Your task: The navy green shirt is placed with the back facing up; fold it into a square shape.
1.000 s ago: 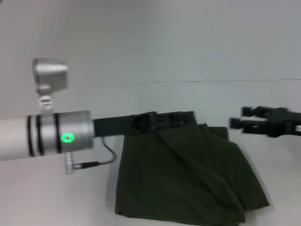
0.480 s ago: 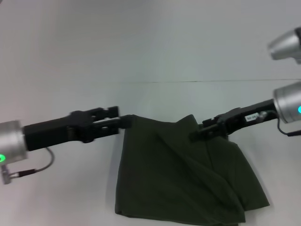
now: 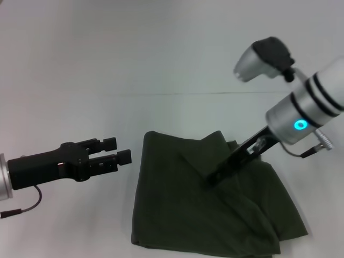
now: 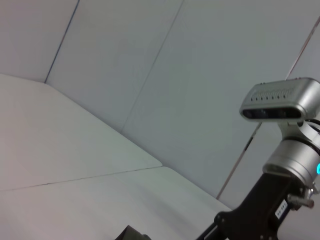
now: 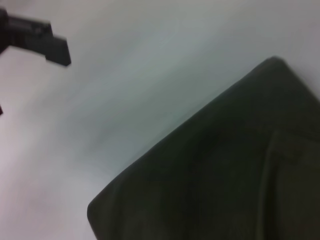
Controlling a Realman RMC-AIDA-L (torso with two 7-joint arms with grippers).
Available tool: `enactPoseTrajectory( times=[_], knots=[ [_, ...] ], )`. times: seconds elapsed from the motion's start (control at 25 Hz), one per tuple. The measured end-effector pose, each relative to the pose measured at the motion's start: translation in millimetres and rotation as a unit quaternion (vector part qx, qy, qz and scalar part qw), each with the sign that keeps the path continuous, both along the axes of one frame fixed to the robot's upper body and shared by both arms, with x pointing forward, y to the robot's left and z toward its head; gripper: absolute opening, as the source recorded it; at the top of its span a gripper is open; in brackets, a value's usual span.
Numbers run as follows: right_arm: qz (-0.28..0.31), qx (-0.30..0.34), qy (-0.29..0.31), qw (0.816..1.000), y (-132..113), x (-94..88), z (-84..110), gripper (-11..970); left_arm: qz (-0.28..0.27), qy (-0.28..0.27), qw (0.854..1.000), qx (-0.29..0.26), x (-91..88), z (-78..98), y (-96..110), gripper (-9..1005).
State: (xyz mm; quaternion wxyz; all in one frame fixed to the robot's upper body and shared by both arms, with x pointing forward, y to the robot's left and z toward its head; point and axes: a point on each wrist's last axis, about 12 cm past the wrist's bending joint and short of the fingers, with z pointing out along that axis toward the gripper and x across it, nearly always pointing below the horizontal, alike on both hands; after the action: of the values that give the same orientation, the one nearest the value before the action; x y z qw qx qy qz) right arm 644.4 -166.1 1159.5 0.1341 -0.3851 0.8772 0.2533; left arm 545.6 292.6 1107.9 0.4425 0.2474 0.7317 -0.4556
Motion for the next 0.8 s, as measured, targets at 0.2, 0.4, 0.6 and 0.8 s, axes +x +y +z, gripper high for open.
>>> enactPoseTrajectory(
  times=[0.2, 0.4, 0.6, 0.8],
  knots=[
    [0.004, -0.024, -0.014, 1.000, 12, -0.2, -7.6, 816, 0.002, 0.001, 1.000, -0.006, -2.4, -1.0, 0, 761],
    [0.004, -0.034, -0.028, 0.999, 21, -0.8, -15.4, 779, 0.002, 0.003, 1.000, -0.009, -3.5, -2.2, 0, 762],
    [0.003, -0.056, -0.047, 0.997, 26, -0.2, -23.2, 688, 0.002, 0.003, 1.000, -0.010, -3.8, -2.5, 0, 762],
    [0.002, -0.063, -0.052, 0.997, 26, 0.2, -25.0, 596, 0.003, 0.003, 1.000, -0.013, -3.9, -2.3, -1, 762]
  ],
)
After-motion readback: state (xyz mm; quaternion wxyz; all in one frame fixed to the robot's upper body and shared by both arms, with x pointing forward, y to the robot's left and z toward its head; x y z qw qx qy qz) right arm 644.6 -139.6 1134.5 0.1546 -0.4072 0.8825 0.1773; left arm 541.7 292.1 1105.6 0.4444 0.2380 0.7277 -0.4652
